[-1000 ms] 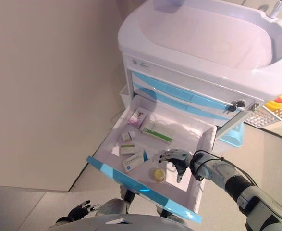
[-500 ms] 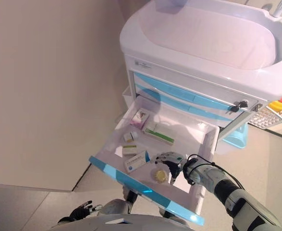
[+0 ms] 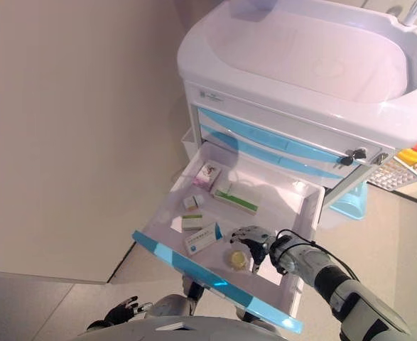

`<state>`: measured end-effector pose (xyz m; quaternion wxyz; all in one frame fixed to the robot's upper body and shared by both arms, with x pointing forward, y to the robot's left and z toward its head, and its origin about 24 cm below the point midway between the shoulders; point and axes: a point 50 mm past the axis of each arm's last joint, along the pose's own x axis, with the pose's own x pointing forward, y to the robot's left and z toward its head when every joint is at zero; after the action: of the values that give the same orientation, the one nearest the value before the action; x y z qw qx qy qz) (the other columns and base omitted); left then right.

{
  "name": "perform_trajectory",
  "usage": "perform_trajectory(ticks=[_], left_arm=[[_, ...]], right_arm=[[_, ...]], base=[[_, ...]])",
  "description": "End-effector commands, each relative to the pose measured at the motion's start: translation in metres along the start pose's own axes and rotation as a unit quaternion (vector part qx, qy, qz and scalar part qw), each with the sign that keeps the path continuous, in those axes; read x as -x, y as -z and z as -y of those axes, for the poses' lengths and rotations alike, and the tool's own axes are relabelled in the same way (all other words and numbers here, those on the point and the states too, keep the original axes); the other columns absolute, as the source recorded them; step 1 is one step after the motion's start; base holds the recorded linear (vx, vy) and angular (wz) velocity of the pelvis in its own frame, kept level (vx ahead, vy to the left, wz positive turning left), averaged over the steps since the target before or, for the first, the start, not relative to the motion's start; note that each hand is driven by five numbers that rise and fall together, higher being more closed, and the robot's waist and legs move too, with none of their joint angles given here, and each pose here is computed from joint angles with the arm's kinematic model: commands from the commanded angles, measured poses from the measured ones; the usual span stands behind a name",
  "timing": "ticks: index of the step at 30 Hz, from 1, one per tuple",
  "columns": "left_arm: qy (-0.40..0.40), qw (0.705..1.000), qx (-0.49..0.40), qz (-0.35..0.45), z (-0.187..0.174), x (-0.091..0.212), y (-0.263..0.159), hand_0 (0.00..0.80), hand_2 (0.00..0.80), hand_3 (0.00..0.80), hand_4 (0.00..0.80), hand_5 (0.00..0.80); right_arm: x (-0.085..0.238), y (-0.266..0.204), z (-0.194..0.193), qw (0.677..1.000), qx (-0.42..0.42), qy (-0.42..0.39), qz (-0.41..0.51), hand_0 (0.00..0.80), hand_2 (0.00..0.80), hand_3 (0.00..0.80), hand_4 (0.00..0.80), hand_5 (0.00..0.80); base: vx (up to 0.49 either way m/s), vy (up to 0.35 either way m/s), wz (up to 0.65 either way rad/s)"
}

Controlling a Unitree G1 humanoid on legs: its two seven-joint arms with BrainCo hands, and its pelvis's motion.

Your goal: Open the drawer and pick up the medicine

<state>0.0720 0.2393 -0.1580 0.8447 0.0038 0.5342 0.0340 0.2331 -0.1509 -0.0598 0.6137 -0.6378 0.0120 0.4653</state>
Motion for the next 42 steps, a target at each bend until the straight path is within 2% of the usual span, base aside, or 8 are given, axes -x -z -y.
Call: perform_trajectory(ticks=[1, 22, 42], left_arm=[[0.006, 0.999, -0.037, 0.007, 0.002, -0.006, -0.015, 0.0, 0.0, 0.0, 0.0, 0.0], [0.005, 0.999, -0.046, 0.006, 0.0, -0.006, -0.016, 0.0, 0.0, 0.0, 0.0, 0.0], [0.005, 0.999, -0.047, 0.007, 0.0, -0.006, -0.015, 0.0, 0.0, 0.0, 0.0, 0.0]], right_arm=[[-0.006, -0.016, 0.004, 0.999, 0.022, -0.001, 0.043, 0.0, 0.0, 0.0, 0.0, 0.0], [-0.01, -0.029, -0.005, 0.996, 0.018, -0.029, 0.078, 0.0, 0.0, 0.0, 0.0, 0.0], [-0.012, -0.029, -0.011, 0.997, 0.02, -0.025, 0.066, 0.0, 0.0, 0.0, 0.0, 0.0]], base=[[0.0, 0.0, 0.0], [0.0, 0.0, 0.0], [0.001, 0.0, 0.02]])
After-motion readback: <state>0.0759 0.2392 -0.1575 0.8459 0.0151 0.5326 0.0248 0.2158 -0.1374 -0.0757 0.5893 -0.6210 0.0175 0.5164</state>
